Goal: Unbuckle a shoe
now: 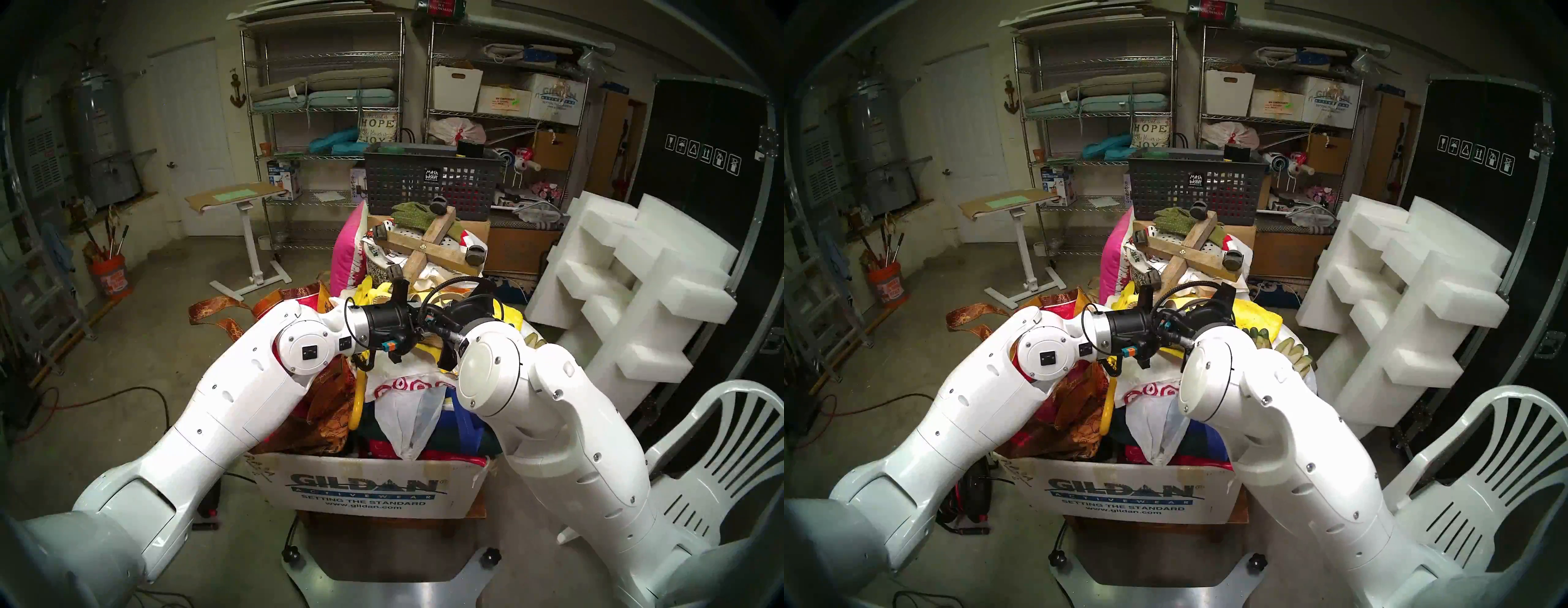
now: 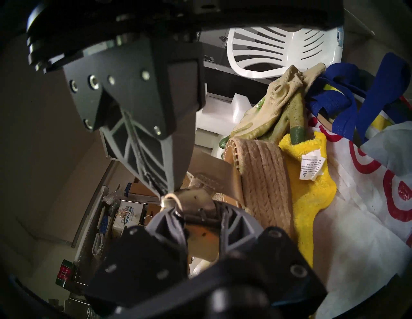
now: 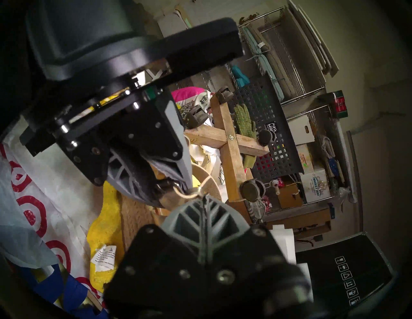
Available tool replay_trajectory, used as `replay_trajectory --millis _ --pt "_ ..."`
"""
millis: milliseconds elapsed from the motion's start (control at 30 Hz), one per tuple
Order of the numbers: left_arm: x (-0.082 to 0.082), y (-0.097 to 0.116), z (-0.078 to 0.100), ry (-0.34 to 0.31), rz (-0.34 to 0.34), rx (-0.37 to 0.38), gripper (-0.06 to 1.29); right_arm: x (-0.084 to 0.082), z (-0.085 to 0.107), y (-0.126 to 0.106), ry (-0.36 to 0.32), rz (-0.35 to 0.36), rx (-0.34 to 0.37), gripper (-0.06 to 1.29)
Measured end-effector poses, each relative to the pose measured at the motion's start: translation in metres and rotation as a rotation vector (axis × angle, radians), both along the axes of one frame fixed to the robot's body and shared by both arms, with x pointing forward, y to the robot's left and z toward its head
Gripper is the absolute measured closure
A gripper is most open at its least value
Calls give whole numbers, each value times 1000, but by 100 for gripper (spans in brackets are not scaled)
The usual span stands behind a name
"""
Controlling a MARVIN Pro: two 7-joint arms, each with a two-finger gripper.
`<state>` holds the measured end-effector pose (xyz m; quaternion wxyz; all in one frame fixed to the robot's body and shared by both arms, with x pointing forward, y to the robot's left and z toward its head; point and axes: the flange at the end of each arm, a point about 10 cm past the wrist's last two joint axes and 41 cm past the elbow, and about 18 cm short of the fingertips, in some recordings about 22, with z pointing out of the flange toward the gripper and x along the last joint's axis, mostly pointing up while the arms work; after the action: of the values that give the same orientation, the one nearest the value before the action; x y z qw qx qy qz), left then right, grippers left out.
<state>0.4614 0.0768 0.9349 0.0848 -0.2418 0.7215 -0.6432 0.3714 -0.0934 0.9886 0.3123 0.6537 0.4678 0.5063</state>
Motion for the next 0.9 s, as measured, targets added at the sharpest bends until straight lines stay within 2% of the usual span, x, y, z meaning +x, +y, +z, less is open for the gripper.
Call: replay_trajectory --millis 533,900 --pt "0 1 0 0 3 0 106 12 -1 0 1 -35 16 125" --pt "0 1 3 -5 -1 1 106 1 4 -5 -3 -16 6 125"
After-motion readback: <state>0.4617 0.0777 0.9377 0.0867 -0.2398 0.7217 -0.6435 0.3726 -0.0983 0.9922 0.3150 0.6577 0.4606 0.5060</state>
